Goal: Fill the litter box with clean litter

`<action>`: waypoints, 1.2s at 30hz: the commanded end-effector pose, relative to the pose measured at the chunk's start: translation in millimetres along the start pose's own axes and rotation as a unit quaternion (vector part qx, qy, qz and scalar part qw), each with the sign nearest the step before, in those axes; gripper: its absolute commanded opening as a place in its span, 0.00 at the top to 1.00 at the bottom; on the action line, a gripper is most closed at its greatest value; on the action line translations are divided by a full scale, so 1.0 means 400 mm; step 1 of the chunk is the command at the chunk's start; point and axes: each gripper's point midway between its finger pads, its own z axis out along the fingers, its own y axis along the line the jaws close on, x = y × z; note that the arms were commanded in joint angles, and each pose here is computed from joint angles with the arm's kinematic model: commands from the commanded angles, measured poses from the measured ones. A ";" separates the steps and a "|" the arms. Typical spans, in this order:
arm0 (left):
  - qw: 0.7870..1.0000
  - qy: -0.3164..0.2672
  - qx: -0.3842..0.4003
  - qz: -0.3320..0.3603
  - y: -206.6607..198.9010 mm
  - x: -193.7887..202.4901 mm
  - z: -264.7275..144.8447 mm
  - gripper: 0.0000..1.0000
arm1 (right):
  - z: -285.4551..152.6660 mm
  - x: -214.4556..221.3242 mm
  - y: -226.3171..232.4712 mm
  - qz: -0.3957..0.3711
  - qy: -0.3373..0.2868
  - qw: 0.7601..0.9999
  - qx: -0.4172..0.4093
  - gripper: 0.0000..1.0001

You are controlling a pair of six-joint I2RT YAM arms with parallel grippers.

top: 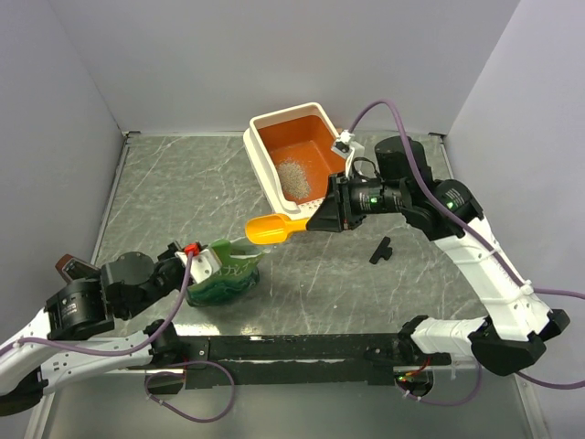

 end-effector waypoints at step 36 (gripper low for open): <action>0.987 -0.091 0.058 -0.118 -0.155 -0.048 0.162 0.99 | 0.318 0.138 -0.174 0.030 0.202 0.979 0.028 1.00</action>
